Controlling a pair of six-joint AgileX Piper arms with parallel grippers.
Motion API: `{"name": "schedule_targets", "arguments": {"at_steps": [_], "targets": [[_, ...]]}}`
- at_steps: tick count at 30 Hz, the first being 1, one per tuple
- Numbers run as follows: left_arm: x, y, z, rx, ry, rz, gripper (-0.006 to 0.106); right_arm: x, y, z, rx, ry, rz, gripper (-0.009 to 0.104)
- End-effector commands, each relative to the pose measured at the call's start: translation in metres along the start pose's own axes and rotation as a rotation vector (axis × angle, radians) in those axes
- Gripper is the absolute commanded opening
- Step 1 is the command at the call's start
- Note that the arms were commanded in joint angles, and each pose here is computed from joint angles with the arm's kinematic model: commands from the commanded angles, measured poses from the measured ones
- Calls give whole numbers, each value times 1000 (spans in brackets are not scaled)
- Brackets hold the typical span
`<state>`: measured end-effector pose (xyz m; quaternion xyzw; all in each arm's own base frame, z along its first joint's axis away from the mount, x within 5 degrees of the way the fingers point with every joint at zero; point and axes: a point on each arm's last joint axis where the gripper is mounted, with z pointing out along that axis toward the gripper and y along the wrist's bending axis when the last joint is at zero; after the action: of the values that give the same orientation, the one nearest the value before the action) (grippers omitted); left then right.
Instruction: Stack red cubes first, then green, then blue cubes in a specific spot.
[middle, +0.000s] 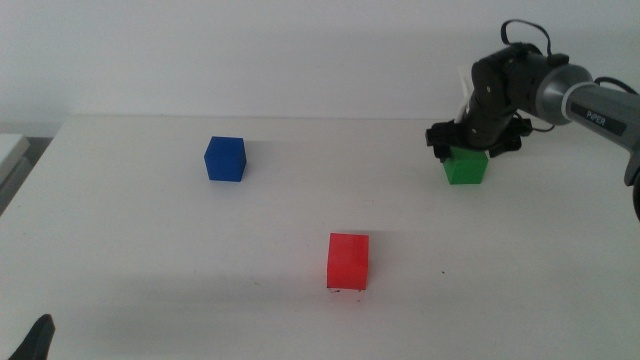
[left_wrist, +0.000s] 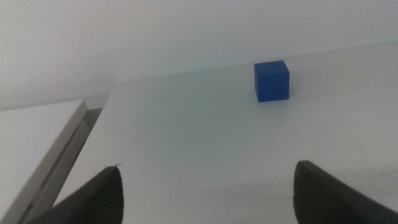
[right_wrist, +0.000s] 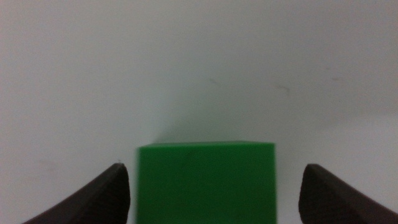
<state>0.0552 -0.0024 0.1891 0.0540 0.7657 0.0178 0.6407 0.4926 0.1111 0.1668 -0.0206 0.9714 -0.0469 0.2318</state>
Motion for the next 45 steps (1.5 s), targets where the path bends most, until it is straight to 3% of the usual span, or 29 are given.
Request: {"name": "schedule_targets", "arguments": {"at_steps": [1,4,6,11,16,19,26,33,45], "targets": [[-1,0,0,-4,-16,2,94,-3,-10,3,20,-18,14,79],[-1,0,0,-4,-16,2,94,-3,-10,5,24,-16,12,35],[-1,0,0,-4,-16,2,94,-4,-5,-10,28,-5,12,-2],[-1,0,0,-4,-16,2,94,3,30,-106,87,-42,25,4],[-1,0,0,-4,-16,2,94,41,93,-182,49,-112,22,4],[-1,0,0,-4,-16,2,94,64,128,-188,-10,-79,79,4],[-1,0,0,-4,-16,2,94,109,171,-186,-17,-47,75,4],[-1,0,0,-4,-16,2,94,122,185,-179,-27,-69,84,4],[-1,0,0,-4,-16,2,94,132,191,-156,44,-7,61,4]]}}
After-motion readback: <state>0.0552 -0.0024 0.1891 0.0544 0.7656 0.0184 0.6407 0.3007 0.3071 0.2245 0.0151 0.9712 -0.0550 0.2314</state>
